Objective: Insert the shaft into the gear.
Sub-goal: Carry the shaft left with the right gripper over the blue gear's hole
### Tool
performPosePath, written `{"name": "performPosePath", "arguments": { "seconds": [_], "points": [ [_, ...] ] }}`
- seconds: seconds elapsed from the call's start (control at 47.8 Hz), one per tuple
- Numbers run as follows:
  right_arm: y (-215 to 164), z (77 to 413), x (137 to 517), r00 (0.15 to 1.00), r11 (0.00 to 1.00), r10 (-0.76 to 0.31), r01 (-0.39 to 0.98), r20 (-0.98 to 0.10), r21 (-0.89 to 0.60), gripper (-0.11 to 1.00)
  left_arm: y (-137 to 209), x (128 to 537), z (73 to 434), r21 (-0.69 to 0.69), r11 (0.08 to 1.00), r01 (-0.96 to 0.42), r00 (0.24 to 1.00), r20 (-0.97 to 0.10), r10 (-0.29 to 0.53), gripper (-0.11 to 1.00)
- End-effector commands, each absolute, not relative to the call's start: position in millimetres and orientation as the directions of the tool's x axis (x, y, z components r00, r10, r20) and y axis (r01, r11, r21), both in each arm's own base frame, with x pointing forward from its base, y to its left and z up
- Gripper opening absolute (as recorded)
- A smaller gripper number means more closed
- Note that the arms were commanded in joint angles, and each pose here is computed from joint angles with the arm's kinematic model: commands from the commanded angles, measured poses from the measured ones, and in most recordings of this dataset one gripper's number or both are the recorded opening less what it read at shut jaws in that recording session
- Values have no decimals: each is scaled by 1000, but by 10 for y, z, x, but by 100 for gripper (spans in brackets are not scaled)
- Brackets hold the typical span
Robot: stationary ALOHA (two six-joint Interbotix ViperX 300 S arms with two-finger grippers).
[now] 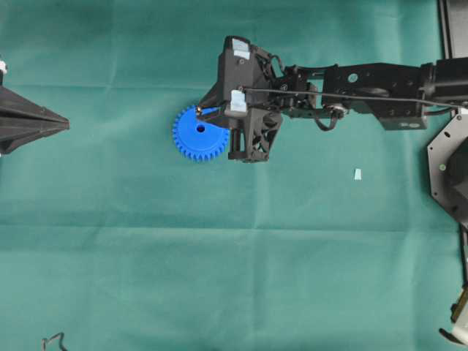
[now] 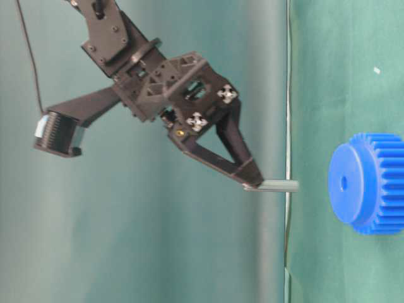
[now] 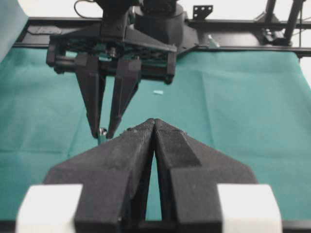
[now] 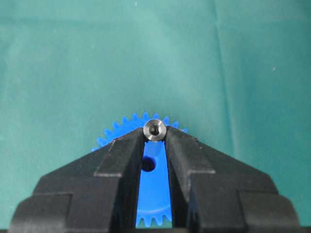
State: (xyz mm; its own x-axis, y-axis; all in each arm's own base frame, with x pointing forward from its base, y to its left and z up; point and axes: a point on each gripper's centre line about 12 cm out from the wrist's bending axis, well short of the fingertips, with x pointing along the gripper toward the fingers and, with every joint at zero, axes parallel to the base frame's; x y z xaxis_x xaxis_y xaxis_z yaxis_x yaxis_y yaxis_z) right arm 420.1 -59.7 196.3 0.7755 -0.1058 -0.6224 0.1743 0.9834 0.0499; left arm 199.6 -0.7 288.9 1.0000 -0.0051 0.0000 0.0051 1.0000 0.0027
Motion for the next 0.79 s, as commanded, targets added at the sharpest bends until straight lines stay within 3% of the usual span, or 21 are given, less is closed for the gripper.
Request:
{"name": "performPosePath", "arguments": {
  "seconds": [0.0, 0.314, 0.773],
  "points": [
    [-600, 2018, 4260, 796, 983, -108, 174, -596, 54, 17, -2, 2018, 2995, 6, 1000, 3, 1000, 28, -3, 0],
    [-612, 1678, 4335, 773, 981, -107, 185, -626, 62, 17, -2, 2020, 2990, 4, 1000, 2, 1000, 25, -2, 0],
    [-612, 1643, 4332, 771, 981, -107, 186, -628, 61, 17, -2, 2023, 2987, 6, 1000, 3, 1000, 23, -3, 0]
  ]
}}
